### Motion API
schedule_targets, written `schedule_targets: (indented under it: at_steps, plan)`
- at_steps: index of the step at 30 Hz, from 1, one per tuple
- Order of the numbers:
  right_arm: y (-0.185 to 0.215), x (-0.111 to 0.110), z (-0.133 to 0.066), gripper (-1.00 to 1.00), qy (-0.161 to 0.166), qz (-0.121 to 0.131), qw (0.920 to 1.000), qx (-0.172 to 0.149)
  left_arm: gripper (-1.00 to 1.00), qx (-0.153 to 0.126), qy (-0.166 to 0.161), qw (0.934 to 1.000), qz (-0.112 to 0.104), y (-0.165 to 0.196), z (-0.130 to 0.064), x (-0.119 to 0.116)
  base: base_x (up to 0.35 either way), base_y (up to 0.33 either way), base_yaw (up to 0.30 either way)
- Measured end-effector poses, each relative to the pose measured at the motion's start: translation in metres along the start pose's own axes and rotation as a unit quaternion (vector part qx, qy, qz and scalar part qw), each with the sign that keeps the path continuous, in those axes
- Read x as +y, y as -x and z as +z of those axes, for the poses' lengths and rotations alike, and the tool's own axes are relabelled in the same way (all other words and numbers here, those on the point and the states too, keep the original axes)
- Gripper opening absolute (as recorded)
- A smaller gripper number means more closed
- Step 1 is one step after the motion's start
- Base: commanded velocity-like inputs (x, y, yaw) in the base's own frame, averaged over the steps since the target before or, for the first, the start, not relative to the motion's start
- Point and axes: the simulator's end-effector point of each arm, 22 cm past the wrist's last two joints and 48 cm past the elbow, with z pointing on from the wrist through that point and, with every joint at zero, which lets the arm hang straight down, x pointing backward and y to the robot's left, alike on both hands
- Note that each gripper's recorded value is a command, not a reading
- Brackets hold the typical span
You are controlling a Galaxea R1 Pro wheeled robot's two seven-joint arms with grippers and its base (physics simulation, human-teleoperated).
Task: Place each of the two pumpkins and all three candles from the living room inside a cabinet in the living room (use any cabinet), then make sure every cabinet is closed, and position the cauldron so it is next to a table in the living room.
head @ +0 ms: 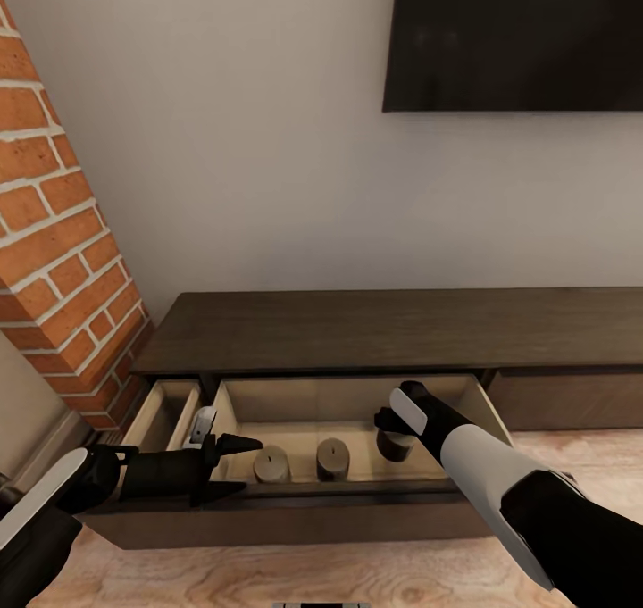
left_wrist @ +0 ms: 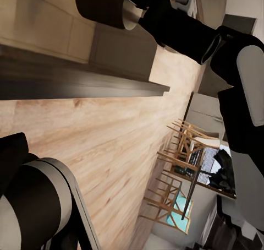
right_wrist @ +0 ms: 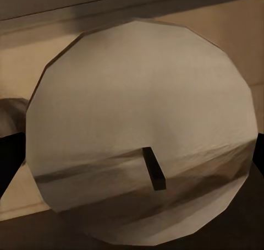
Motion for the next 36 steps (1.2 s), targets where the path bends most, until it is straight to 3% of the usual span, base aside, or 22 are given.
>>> schedule_targets:
  at_steps: [18,29,36]
  plan:
    - [0.0,0.0,0.0,-1.0,0.0,0.001,1.0,-0.001,1.0,-0.001,0.0,1.0,0.0,0.001,0.0,0.0,0.024,0.011,0.0]
    - [-0.016,0.0,0.024,-1.0,-0.004,-0.002,0.9998,0.022,1.0,0.007,0.008,0.9998,-0.019,0.004,0.008,0.019,0.0,0.0,0.0]
    - [-0.016,0.0,0.031,-1.0,-0.005,0.003,0.9998,0.017,1.0,0.01,0.01,0.9996,-0.025,0.004,0.011,0.024,0.0,0.0,0.0]
